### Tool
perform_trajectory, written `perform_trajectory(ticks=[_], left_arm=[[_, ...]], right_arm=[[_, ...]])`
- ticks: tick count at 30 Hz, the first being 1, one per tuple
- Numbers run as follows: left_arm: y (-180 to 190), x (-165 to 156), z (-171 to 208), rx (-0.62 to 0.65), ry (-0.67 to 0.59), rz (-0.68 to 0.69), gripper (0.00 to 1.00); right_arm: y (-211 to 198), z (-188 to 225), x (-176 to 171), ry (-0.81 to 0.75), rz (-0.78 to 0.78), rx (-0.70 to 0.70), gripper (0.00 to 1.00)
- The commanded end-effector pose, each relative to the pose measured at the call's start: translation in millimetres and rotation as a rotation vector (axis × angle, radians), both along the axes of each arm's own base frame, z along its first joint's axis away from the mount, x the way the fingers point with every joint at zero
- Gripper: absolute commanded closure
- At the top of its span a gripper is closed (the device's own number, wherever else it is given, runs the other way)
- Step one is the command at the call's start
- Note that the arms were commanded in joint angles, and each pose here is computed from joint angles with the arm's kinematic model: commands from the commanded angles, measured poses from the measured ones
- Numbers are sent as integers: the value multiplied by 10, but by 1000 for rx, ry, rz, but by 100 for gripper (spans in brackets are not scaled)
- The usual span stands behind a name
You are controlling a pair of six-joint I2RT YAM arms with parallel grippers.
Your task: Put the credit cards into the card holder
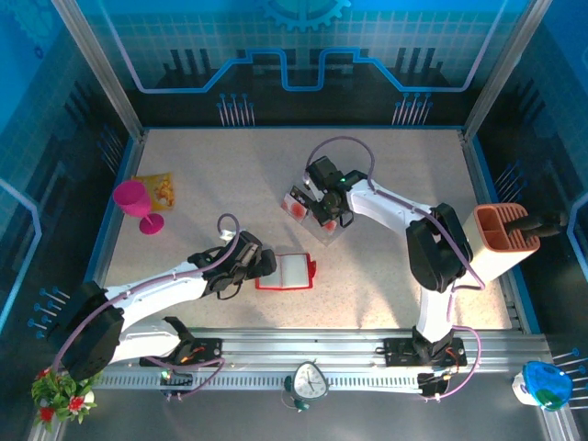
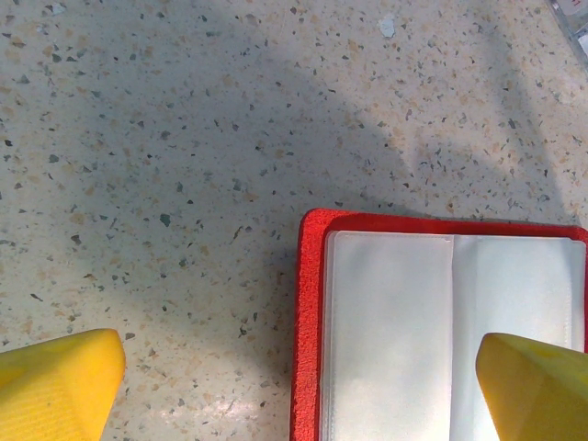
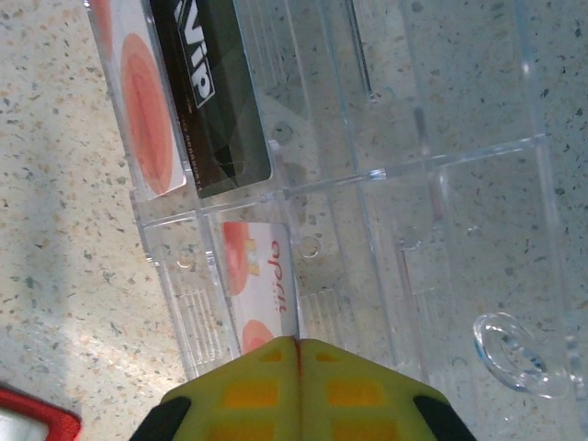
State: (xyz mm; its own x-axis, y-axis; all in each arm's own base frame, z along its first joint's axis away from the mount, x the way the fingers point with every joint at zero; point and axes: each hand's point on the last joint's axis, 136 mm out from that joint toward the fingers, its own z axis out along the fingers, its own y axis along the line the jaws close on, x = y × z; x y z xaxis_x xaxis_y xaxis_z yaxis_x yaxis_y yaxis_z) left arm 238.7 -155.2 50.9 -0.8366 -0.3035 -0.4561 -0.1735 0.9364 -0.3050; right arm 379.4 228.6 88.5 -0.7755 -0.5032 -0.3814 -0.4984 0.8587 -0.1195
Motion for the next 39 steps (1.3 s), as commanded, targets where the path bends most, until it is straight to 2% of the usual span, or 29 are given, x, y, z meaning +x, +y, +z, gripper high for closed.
perform_trajectory(ticks=[1, 7, 12, 16, 19, 25, 33, 39], left_arm=[[16, -9, 5, 4, -10, 6, 1], [26, -16, 27, 8, -12, 2, 1], [18, -31, 15, 13, -5, -14, 1], [12, -54, -25, 28, 17, -34, 1], [23, -93, -85, 42, 37, -45, 1], [74, -194, -250, 95, 95, -48, 1], [240, -299, -395, 209, 159, -14, 1], [302, -341, -465, 238, 182, 16, 1]], right_arm=[[75, 145, -83, 6, 47, 34, 100], [156, 472, -152, -28, 92, 113, 100], [247, 850, -287, -64, 86, 246, 100], [364, 1009, -448, -66, 49, 417, 100], [494, 1062, -586, -55, 0, 618, 100], [631, 969, -814, -14, -110, 907, 100], [688, 560, -1101, -9, -198, 991, 100], [731, 349, -1192, -13, -236, 997, 100]])
